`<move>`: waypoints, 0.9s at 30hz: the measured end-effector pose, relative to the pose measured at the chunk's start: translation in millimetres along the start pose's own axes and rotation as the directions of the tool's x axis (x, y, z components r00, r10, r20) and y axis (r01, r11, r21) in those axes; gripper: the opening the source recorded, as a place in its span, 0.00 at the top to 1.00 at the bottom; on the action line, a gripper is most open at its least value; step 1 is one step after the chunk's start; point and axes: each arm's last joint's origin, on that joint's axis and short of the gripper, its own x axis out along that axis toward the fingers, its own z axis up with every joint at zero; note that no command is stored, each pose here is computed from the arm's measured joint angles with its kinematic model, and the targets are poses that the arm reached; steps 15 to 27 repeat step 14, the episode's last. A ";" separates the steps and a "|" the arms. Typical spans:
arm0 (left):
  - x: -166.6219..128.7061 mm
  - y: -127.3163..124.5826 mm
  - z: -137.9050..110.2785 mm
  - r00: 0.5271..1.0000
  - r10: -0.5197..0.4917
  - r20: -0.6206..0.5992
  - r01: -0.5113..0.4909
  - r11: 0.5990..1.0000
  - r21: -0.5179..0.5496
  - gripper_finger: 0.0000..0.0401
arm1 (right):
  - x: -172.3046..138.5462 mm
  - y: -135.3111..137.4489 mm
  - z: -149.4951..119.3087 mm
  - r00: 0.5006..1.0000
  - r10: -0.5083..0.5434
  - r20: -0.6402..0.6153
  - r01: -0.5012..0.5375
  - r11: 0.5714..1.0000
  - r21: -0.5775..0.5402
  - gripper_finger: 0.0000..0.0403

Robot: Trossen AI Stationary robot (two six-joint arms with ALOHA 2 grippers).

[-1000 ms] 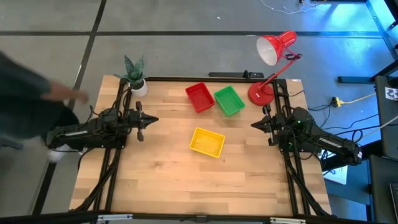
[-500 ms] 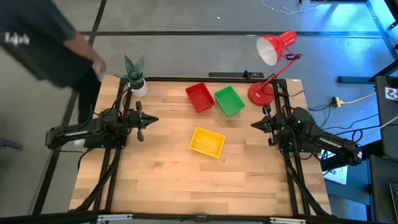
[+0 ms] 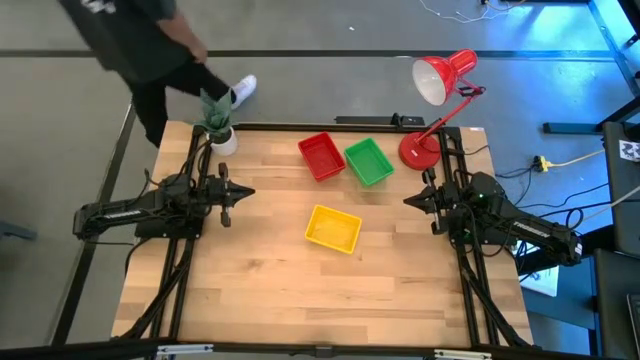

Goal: Stack baskets by color
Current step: Return to Home Position

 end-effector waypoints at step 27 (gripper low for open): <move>0.0 0.0 0.0 1.000 0.000 0.000 0.000 1.000 0.000 1.00 | 0.0 0.0 0.0 1.000 0.000 0.000 0.000 1.000 0.000 0.98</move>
